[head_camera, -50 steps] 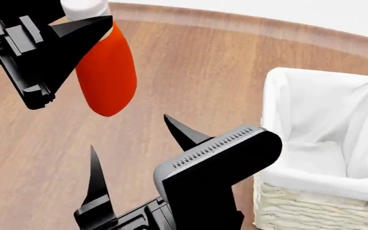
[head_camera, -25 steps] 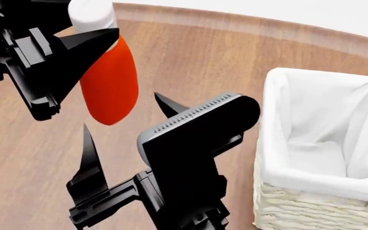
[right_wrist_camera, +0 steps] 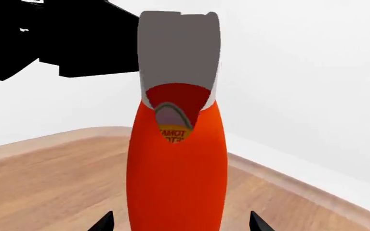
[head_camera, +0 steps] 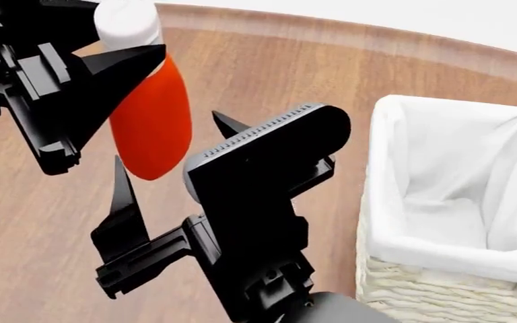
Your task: Pick up the ketchup, and put it in the basket.
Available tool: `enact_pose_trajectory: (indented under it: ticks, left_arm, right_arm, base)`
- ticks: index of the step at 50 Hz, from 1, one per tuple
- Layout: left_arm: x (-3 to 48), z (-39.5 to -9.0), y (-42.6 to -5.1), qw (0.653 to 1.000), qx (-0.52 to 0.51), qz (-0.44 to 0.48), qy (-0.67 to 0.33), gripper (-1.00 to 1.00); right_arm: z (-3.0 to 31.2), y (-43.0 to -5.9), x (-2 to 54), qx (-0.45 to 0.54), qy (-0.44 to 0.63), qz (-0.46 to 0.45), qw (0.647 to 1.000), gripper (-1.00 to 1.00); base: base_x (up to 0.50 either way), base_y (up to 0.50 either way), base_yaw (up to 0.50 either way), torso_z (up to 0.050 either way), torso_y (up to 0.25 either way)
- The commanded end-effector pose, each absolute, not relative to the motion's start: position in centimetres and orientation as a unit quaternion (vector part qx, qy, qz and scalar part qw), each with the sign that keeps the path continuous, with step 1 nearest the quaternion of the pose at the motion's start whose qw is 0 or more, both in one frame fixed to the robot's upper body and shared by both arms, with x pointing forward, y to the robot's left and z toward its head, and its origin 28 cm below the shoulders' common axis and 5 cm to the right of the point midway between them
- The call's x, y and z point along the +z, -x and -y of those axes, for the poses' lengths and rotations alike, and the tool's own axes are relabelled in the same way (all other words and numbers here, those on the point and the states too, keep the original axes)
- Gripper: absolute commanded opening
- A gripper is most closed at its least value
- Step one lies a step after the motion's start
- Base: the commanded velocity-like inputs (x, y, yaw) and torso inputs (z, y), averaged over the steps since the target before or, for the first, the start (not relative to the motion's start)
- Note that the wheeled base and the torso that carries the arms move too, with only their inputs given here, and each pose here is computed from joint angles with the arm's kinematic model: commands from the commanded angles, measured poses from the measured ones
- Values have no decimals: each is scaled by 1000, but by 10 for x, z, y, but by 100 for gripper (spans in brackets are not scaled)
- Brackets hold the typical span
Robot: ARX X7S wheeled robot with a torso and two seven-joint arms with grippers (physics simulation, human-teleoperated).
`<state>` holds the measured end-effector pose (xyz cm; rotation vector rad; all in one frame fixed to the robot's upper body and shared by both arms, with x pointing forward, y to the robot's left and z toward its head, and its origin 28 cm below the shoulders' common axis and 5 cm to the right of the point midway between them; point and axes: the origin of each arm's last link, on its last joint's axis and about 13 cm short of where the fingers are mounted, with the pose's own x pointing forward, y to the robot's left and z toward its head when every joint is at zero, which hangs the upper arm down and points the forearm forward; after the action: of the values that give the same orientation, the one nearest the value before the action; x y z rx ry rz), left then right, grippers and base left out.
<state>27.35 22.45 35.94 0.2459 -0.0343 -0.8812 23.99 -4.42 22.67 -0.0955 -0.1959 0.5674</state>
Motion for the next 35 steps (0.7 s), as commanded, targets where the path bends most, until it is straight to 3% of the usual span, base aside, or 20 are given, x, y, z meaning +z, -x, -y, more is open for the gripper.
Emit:
enact_pose_trajectory:
  ticks: [1, 35]
  left_arm:
    - [371, -228, -280, 905, -412, 39, -94, -100]
    - [371, -224, -278, 903, -419, 39, -91, -100]
  right_arm:
    - [45, -260, 233, 262, 32, 107, 959, 100]
    - [37, -271, 228, 273, 20, 105, 956, 100]
  base:
    - [0, 0, 0, 0, 0]
    - [0, 0, 0, 0, 0]
